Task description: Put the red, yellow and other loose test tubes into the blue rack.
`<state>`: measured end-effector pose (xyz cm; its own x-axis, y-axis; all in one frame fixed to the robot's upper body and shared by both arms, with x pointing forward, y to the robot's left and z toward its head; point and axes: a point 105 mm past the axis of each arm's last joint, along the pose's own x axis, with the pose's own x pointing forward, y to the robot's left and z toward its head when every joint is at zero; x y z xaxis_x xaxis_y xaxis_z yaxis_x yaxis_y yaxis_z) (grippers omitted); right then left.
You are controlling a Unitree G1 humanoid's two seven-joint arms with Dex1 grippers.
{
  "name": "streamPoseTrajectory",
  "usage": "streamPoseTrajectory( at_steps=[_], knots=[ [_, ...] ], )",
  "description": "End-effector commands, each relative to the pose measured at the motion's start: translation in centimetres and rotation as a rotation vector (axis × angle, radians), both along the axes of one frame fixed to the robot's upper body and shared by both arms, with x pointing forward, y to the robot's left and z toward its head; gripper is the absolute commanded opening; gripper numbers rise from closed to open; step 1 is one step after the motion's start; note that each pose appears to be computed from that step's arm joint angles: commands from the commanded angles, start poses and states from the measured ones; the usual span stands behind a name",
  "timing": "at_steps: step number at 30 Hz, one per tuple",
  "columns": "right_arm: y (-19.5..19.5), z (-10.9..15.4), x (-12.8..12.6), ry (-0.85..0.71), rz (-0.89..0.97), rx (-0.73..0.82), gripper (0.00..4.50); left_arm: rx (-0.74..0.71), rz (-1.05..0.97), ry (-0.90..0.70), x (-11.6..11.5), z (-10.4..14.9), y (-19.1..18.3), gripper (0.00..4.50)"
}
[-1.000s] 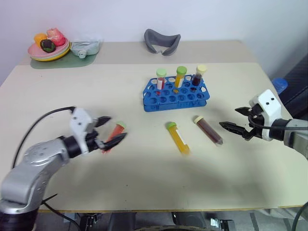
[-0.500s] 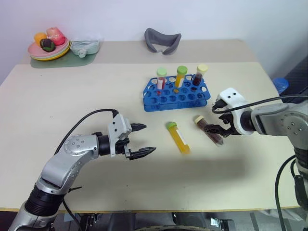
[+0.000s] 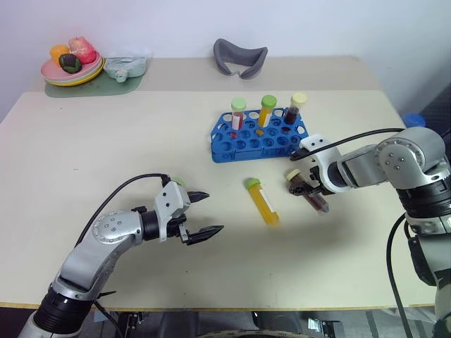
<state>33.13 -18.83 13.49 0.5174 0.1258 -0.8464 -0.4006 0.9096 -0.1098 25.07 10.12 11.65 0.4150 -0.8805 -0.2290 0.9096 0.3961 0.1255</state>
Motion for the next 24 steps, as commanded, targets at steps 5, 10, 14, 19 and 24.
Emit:
streamPoseTrajectory(
  at_steps=[5, 10, 14, 19, 24],
  knots=[
    [0.6, 1.0, 0.3, -0.028, 0.021, -0.016, 2.00, -0.013, 0.001, -0.047, -0.3, 0.8, 0.0, 4.50],
    [0.8, 1.6, 0.3, -0.047, 0.034, -0.023, 0.77, -0.017, -0.002, -0.050, -0.1, 0.9, -0.1, 4.50],
    [1.3, 3.9, 0.6, -0.161, 0.054, 0.005, 0.77, -0.024, 0.010, -0.058, 0.2, 1.1, -0.2, 4.50],
    [2.5, 10.8, 1.7, -0.673, 0.113, 0.171, 0.77, -0.095, 0.078, -0.069, 0.8, 1.9, 0.1, 4.50],
    [3.0, 12.8, 1.2, -1.058, 0.009, 0.342, 0.77, -0.186, 0.154, -0.077, 2.1, 2.4, -0.3, 4.50]
  ],
)
